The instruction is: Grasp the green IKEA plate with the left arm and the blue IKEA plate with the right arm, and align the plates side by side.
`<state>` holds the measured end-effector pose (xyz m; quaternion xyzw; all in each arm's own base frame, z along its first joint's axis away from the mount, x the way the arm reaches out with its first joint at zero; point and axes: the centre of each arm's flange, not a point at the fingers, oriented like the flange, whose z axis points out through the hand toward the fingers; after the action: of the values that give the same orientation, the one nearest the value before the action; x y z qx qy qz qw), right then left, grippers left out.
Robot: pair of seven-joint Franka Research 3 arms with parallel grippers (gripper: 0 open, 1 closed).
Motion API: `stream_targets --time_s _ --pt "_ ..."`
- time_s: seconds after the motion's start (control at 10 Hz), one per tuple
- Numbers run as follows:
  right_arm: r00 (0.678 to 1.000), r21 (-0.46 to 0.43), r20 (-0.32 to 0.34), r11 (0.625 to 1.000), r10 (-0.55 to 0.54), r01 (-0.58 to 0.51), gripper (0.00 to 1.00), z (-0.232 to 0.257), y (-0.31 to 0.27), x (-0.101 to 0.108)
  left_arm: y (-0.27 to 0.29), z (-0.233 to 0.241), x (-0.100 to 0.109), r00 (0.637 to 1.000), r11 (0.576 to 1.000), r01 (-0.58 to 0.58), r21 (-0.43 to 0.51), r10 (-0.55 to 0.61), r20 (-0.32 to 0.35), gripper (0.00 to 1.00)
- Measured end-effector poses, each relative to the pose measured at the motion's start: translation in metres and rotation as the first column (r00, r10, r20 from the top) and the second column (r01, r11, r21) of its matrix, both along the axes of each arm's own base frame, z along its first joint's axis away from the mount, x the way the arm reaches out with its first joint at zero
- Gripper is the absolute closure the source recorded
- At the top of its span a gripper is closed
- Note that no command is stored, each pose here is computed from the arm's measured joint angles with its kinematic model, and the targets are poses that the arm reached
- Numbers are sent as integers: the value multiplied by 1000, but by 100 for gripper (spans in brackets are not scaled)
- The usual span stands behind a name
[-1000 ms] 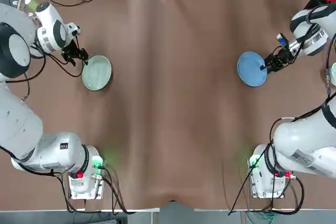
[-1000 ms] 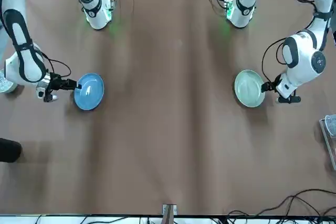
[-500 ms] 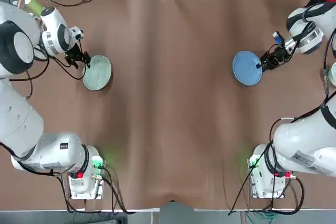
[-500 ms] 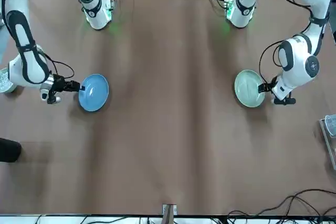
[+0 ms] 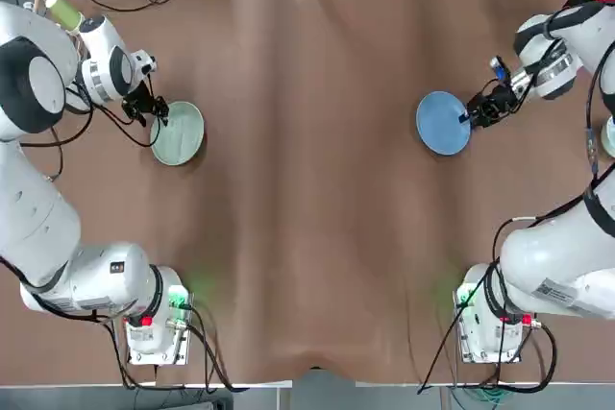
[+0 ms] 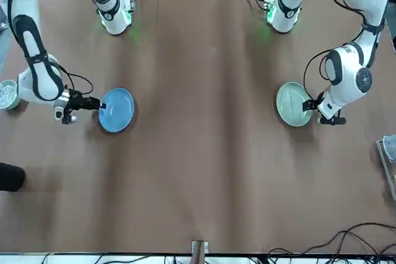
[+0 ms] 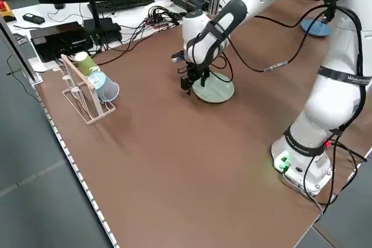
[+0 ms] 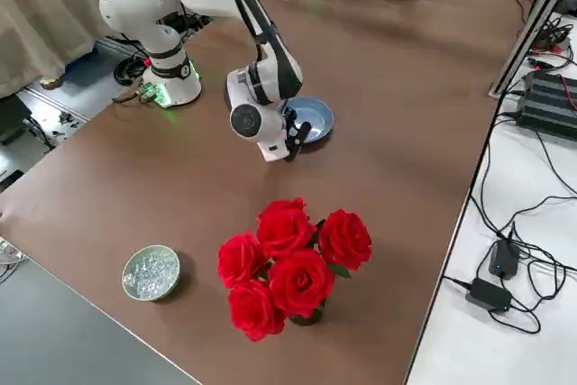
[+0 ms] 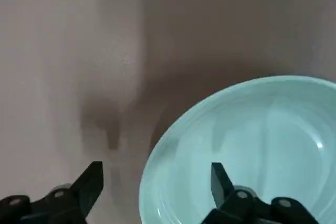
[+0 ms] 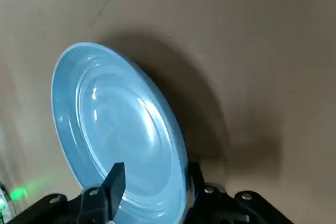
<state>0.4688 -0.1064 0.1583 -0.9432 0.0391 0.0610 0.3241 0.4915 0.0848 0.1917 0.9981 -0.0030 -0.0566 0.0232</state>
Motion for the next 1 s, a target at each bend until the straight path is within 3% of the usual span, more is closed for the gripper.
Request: stream_targets --time_s 0.4,0.7,1.0 --pt "1000 8 26 1000 -7 7 44 0 39 11 -2 -12 -18 999 1000 -3 -9 3 -47 9" --pt "998 -2 60 1000 -12 12 49 0 77 21 -1 -14 -29 997 1000 -15 -16 13 -72 9" --pt "996 -4 84 1000 -20 20 61 0 114 25 -4 -12 -29 997 1000 -27 -15 26 -70 9"
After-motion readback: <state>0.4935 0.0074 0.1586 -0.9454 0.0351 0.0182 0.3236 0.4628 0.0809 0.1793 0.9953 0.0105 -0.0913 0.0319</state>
